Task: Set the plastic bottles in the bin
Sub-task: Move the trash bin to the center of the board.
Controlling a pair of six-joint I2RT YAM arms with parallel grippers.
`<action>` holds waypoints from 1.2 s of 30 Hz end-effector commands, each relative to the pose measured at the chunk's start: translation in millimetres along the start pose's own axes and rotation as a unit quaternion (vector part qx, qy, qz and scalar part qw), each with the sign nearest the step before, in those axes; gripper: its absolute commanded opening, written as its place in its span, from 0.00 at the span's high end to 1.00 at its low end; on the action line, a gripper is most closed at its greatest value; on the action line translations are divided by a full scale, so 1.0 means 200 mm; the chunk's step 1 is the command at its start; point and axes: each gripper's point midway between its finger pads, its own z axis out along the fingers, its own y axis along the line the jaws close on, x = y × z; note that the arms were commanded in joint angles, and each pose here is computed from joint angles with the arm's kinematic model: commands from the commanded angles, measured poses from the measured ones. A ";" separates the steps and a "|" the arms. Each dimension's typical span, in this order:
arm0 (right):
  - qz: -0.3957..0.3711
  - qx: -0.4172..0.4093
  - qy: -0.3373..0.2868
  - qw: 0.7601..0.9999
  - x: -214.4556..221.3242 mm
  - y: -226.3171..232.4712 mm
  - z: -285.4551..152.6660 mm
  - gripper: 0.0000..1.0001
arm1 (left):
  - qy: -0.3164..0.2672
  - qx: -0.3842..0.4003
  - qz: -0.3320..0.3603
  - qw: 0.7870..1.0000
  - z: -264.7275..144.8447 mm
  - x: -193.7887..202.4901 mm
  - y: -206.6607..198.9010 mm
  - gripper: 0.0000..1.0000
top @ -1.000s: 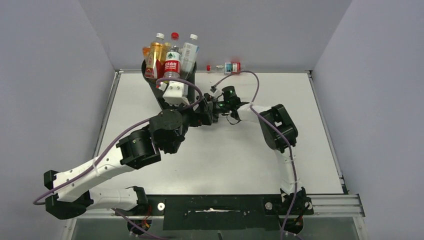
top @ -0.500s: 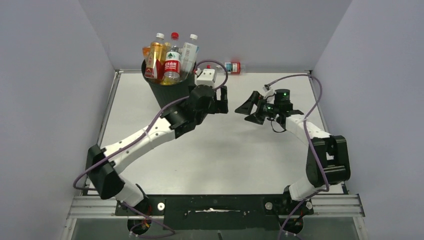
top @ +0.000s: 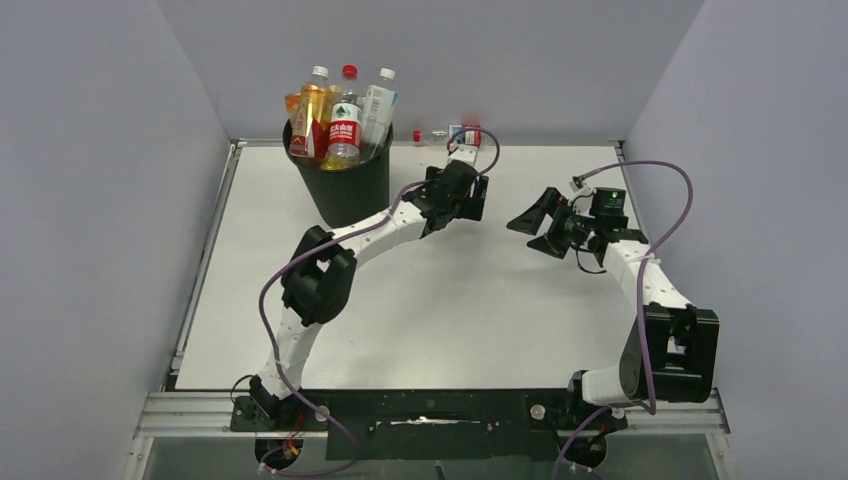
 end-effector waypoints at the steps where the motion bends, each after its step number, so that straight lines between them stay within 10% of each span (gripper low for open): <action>1: -0.028 -0.024 -0.002 0.999 -0.03 0.07 -0.05 0.08 | -0.075 -0.047 0.019 0.996 0.17 -0.24 0.15 0.14; 36: -0.033 -0.037 0.037 0.998 0.15 0.01 -0.06 0.09 | -0.123 -0.276 0.110 0.947 0.44 -0.24 0.84 0.13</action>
